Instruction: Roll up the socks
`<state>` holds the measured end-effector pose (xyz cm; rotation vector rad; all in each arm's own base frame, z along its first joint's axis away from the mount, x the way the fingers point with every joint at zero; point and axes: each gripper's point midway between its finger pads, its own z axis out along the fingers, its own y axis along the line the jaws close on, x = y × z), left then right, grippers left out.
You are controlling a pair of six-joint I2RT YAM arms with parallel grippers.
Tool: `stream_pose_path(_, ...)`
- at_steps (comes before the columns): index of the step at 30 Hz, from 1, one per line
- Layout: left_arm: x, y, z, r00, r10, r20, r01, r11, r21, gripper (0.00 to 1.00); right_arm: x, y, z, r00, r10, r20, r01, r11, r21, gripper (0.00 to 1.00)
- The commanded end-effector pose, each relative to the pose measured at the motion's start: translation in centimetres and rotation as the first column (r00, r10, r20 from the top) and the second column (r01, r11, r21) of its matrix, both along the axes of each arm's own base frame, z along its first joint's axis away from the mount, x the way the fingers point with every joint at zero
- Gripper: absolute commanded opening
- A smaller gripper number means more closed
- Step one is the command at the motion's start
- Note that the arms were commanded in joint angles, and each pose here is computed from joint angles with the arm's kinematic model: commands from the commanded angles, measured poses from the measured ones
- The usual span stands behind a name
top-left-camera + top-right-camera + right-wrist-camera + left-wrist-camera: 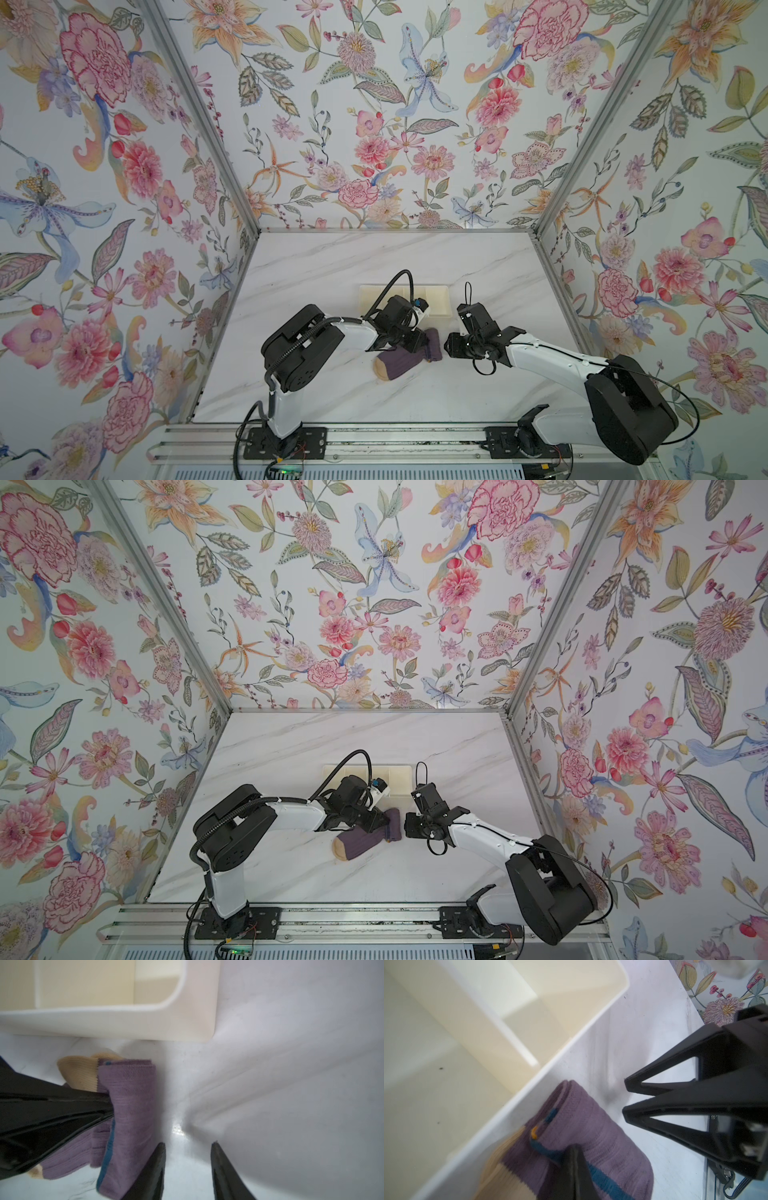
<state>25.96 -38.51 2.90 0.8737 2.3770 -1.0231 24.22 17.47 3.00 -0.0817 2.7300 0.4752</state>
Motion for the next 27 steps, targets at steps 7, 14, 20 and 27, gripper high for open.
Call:
stream_pose_path(7, -1.2, 0.9, -2.6, 0.999, -0.005, -0.047, 0.01, 0.995, 0.098, 0.0, 0.7, 1.0, -0.6, 0.999, 0.039, 0.013, -0.039, 0.999, 0.001, 0.38)
stream_pose_path(14, -1.2, 1.1, -2.4, 0.999, -0.006, -0.041, 0.01, 0.994, 0.11, 0.0, 0.7, 2.3, -0.9, 0.997, 0.081, 0.005, -0.081, 0.997, 0.013, 0.38)
stream_pose_path(20, -1.3, 1.3, -2.3, 0.999, -0.009, -0.035, 0.013, 0.992, 0.127, 0.0, 0.6, 2.9, -0.8, 0.995, 0.095, 0.008, -0.095, 0.995, 0.016, 0.38)
stream_pose_path(27, -1.1, 1.2, -1.6, 1.0, -0.011, -0.025, 0.014, 0.992, 0.123, 0.0, 0.7, 3.5, 0.1, 0.994, 0.1, 0.04, -0.102, 0.993, 0.059, 0.38)
